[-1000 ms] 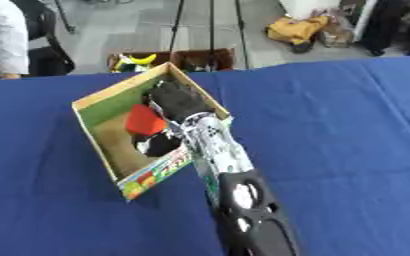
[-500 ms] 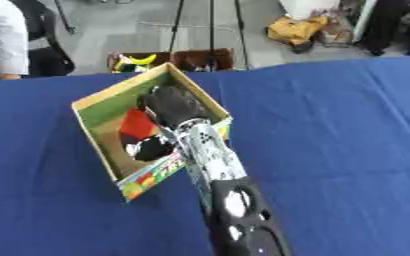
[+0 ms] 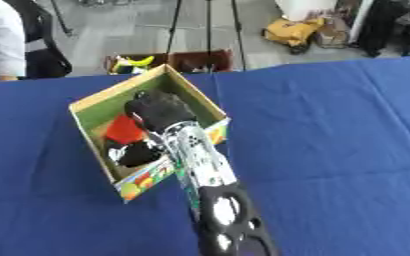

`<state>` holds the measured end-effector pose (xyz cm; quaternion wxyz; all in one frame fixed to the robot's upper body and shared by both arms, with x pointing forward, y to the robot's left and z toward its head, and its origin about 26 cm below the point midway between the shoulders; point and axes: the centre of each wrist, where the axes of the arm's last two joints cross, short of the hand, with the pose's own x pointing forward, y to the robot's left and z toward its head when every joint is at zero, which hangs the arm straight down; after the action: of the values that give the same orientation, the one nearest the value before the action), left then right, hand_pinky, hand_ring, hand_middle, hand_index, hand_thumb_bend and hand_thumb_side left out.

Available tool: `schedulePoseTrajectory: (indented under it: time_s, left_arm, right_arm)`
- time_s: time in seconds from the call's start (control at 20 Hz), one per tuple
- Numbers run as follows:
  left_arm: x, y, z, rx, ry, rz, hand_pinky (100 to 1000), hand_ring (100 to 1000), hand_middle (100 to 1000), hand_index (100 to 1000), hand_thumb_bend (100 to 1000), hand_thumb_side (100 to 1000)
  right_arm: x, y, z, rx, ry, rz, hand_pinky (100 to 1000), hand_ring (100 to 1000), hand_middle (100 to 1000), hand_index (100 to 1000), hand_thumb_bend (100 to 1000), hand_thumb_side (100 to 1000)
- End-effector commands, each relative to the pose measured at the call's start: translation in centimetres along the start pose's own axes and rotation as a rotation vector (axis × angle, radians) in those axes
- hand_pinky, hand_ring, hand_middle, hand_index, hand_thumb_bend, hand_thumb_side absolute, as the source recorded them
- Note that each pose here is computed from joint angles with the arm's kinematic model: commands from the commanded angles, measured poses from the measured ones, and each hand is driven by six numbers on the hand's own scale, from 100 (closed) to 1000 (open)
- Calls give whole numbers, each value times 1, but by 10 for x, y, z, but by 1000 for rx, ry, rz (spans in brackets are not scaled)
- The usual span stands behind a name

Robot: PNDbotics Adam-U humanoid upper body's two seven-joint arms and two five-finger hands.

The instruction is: Pick up objects on the table and place them in the box.

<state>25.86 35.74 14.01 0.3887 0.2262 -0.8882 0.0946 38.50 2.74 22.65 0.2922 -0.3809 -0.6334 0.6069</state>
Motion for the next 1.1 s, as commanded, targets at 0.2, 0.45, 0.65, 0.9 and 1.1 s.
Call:
schedulePoseTrajectory:
  time_s: [0.2,0.45,0.65,0.9,1.1]
  left_arm:
    - [7,2,-6,-10,-32,-6,358,568,642,900,526,874]
    - [7,2,-6,-9,-32,-5,358,567,642,900,528,873]
    - [7,2,-6,-9,-32,-4,357,567,642,900,528,873]
    - [7,1,-6,-11,-33,-3,358,567,642,900,527,874]
    - [8,1,-6,-14,-34,-1,358,567,642,900,527,874]
  right_arm:
    - [7,-18,2,-43,-1,15,721,786,746,776,107,725]
    - [6,-21,3,-57,11,26,757,845,801,831,191,774]
    - [6,-23,4,-67,16,38,769,865,815,843,280,806]
    - [-5,-29,1,-78,19,58,779,880,822,863,593,850]
    - [-12,-35,0,-102,15,40,775,876,811,853,559,829]
